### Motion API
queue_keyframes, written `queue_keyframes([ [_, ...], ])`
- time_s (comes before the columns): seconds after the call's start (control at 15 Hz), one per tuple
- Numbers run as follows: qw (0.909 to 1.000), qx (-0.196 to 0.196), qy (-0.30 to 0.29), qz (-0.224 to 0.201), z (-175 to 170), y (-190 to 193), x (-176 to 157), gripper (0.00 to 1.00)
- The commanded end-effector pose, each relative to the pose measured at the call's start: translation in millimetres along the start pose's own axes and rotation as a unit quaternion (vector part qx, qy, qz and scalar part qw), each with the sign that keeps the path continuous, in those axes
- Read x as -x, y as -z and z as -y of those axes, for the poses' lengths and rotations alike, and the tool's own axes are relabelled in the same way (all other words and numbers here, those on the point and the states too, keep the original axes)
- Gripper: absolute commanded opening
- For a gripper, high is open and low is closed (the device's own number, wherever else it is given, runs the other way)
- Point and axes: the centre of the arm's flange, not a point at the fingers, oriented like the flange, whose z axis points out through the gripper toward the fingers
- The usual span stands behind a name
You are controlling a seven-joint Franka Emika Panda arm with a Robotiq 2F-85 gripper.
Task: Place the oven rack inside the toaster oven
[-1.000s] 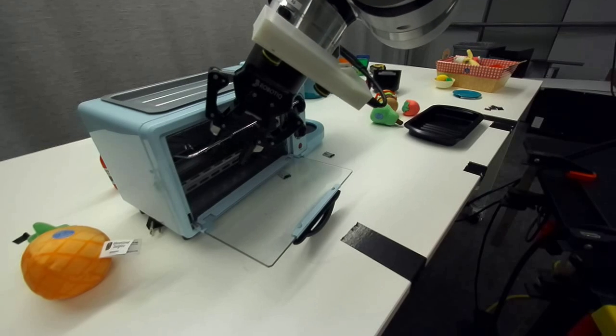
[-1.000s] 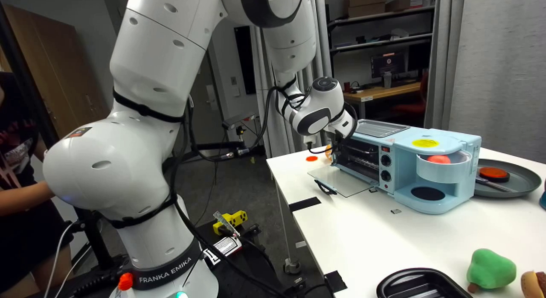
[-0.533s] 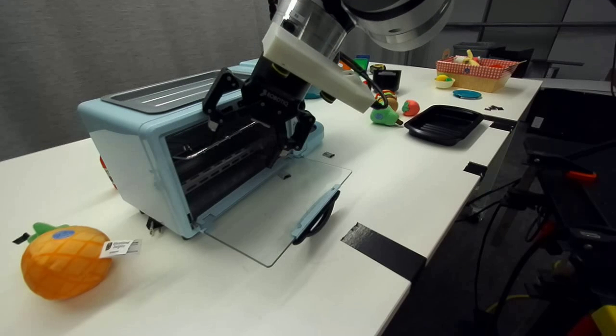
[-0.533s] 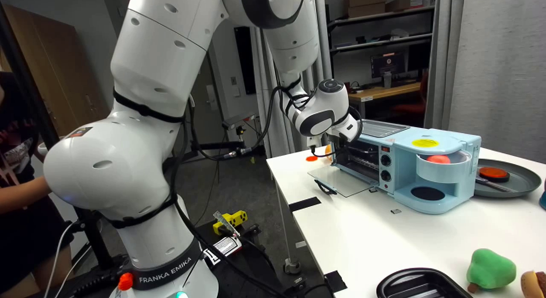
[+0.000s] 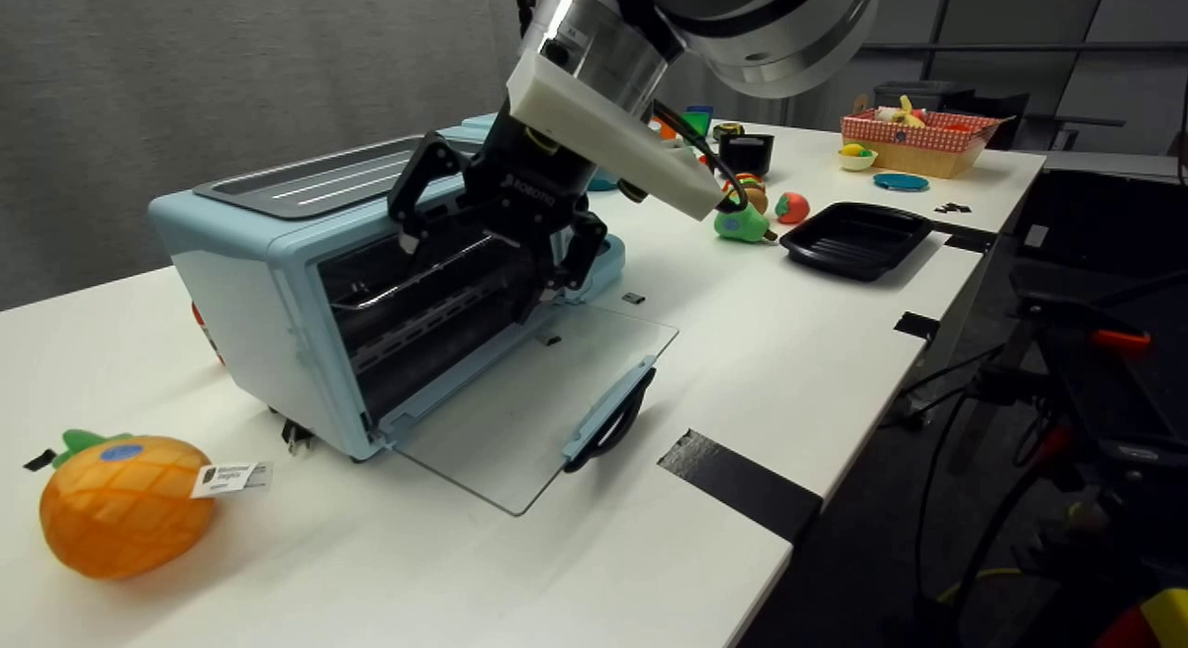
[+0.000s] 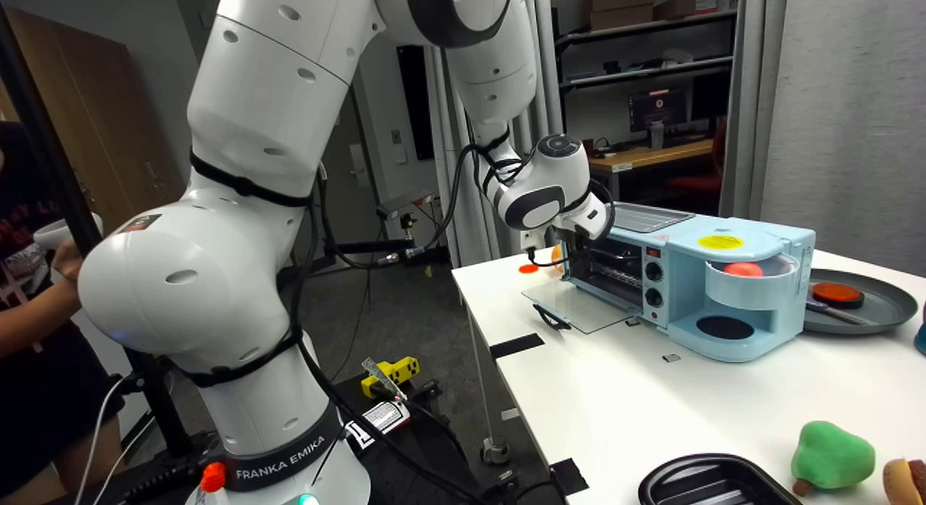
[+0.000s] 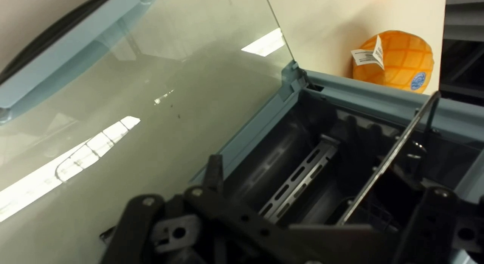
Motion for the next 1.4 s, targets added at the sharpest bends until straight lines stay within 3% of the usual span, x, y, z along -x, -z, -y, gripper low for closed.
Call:
queue_keyframes([
  [0.0,0.9994,-0.016,0.027,-0.014,18.2,11.9,19.9,1.0],
  [0.8,0.996,-0.045,0.068,-0.038,26.1,29.0,64.6,1.0],
  [1.33,0.9955,-0.043,0.076,-0.038,27.9,35.1,62.1,1.0],
])
